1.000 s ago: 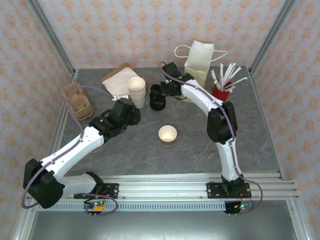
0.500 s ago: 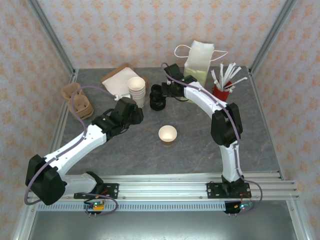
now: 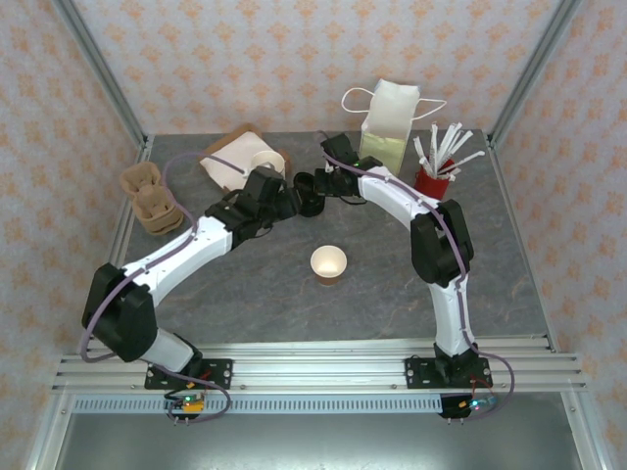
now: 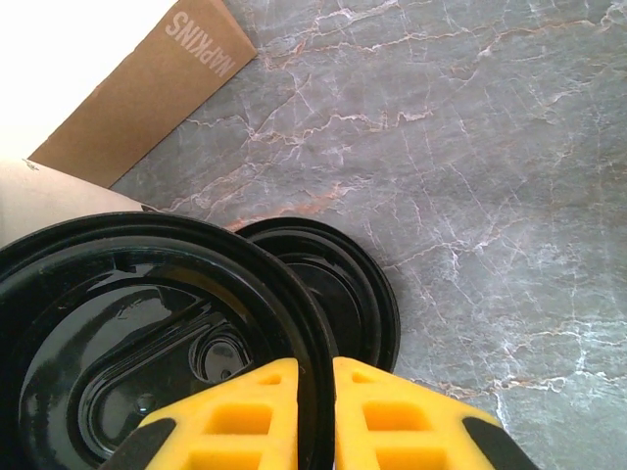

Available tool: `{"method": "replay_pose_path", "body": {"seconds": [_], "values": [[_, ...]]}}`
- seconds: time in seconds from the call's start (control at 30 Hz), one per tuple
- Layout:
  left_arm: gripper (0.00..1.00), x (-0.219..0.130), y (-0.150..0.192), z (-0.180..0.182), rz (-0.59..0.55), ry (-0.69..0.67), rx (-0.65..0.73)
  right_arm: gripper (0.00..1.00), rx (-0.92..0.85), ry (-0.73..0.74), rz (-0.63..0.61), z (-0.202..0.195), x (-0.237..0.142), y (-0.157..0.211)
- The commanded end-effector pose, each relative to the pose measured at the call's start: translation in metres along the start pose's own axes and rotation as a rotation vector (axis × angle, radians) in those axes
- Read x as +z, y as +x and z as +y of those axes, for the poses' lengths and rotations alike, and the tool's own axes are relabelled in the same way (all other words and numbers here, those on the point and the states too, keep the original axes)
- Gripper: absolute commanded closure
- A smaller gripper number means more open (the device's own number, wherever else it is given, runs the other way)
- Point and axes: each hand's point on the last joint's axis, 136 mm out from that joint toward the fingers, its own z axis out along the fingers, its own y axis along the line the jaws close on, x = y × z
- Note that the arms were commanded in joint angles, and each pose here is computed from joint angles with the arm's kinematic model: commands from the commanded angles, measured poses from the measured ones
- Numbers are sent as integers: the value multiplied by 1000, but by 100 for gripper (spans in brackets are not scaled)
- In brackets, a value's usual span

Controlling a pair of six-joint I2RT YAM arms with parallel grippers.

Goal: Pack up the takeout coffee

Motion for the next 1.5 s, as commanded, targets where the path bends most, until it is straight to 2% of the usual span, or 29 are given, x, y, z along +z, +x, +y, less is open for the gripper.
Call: {"method": "replay_pose_path", "body": {"seconds": [0.0, 0.3, 0.93, 1.17, 1.47], "values": [[47, 6, -26, -16, -68, 27, -68, 86, 17, -46, -59, 9, -13, -16], [48, 35, -39, -5, -109, -39, -168, 86, 37, -73, -68, 8, -14, -17], [53, 74, -40, -13, -76, -52, -187, 86, 52, -102, -84, 11, -21, -18], [61, 85, -38, -16, -68, -43, -205, 86, 55, -108, -87, 11, -22, -19], [79, 89, -42, -19, -90, -29, -225, 84, 53, -96, -87, 10, -20, -21]]}}
